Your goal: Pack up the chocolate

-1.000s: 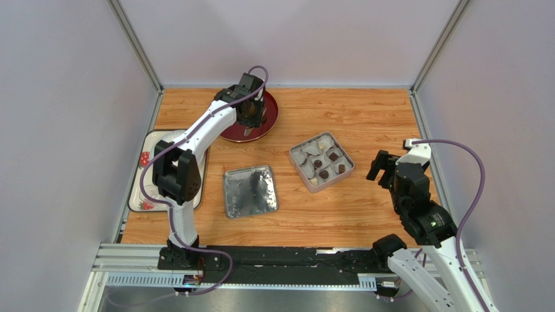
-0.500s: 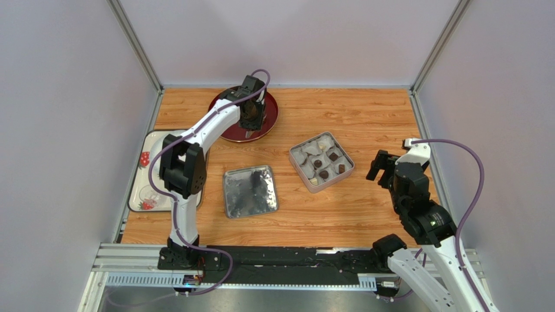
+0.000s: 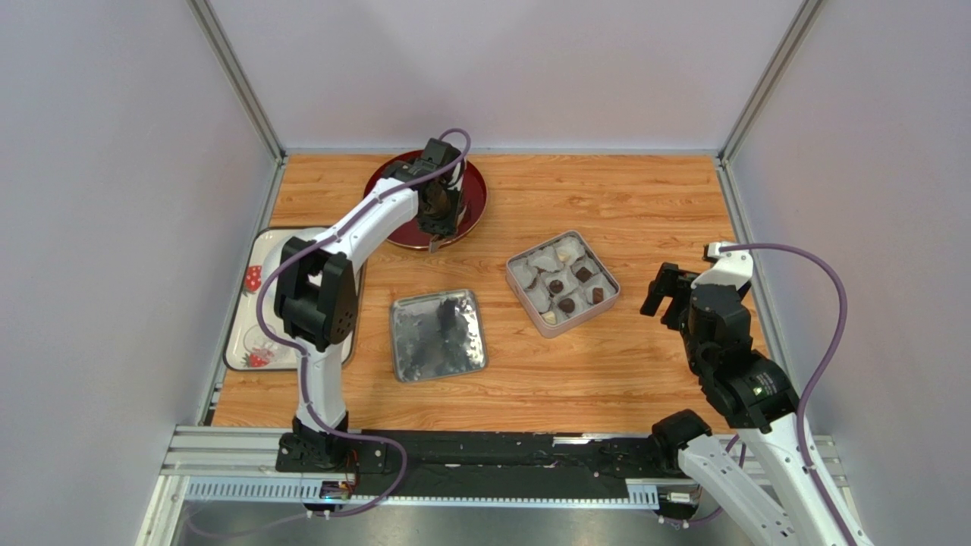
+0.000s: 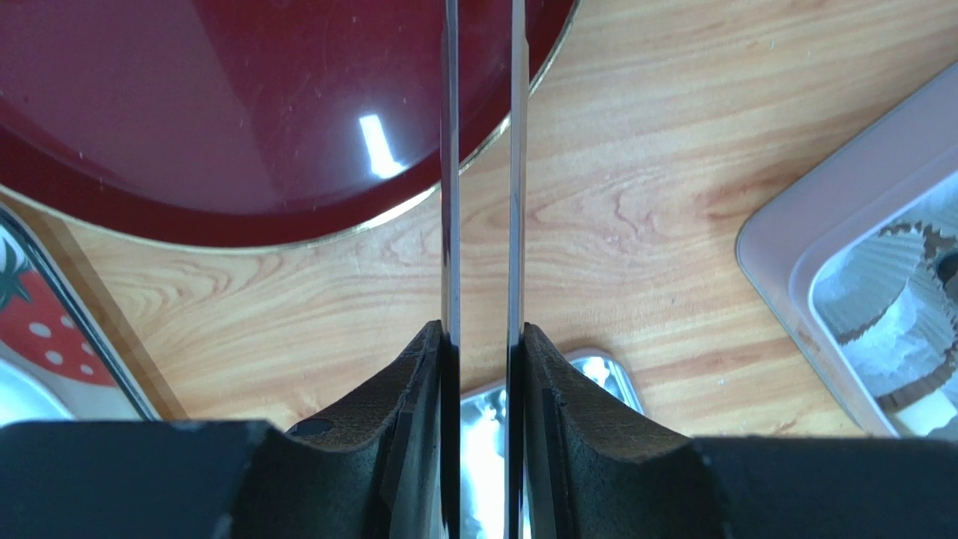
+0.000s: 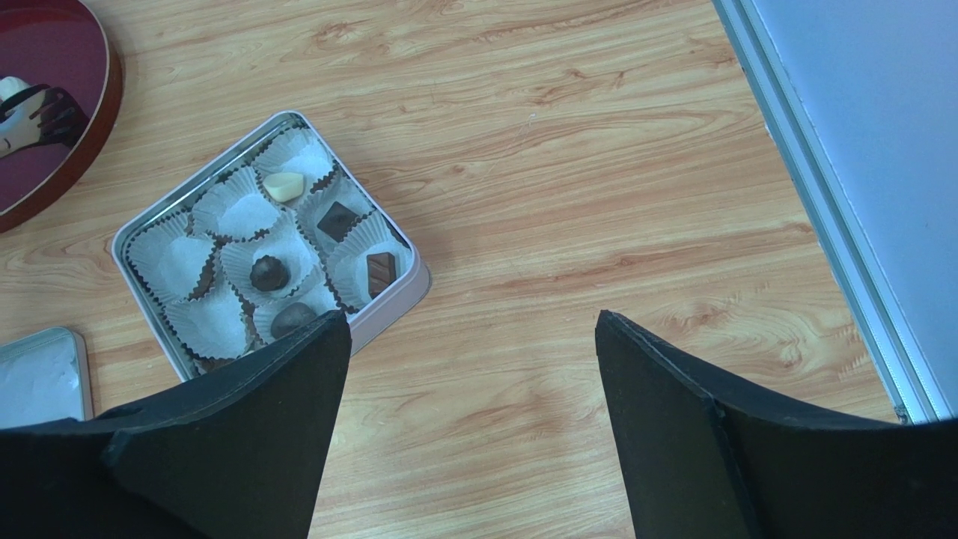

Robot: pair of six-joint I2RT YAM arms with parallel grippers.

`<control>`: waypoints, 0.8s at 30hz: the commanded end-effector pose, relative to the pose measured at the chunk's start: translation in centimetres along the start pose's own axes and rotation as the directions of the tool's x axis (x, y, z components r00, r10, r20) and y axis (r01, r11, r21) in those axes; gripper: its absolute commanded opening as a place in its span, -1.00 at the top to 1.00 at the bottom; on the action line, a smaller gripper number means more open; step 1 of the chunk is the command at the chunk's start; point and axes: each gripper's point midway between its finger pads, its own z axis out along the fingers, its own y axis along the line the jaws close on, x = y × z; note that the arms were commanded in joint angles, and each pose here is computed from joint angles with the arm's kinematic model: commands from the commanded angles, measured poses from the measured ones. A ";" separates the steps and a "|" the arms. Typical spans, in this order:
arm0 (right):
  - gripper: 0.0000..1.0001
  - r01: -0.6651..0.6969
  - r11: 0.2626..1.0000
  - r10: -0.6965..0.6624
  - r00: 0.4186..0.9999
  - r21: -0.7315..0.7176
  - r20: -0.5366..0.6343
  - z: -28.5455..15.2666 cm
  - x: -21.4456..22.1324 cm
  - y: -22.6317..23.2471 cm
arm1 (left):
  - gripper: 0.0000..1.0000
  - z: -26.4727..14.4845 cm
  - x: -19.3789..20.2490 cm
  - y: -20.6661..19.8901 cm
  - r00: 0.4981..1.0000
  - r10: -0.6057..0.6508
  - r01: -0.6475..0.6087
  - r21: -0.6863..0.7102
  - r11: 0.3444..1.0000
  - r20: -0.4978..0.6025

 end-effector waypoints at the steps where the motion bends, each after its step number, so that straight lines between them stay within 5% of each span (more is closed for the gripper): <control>1: -0.68 -0.018 1.000 0.019 0.999 -0.021 0.042 0.0 -1.0 0.4 | 0.32 -4.5 -1.2 -0.3 0.996 -0.018 0.014 0.046 0.999 0.089; 24: -0.68 -0.032 0.999 0.034 0.998 -0.036 0.058 -0.4 -1.3 0.5 | 0.32 -14.8 2.7 -5.9 0.974 0.084 -0.126 0.196 0.972 0.209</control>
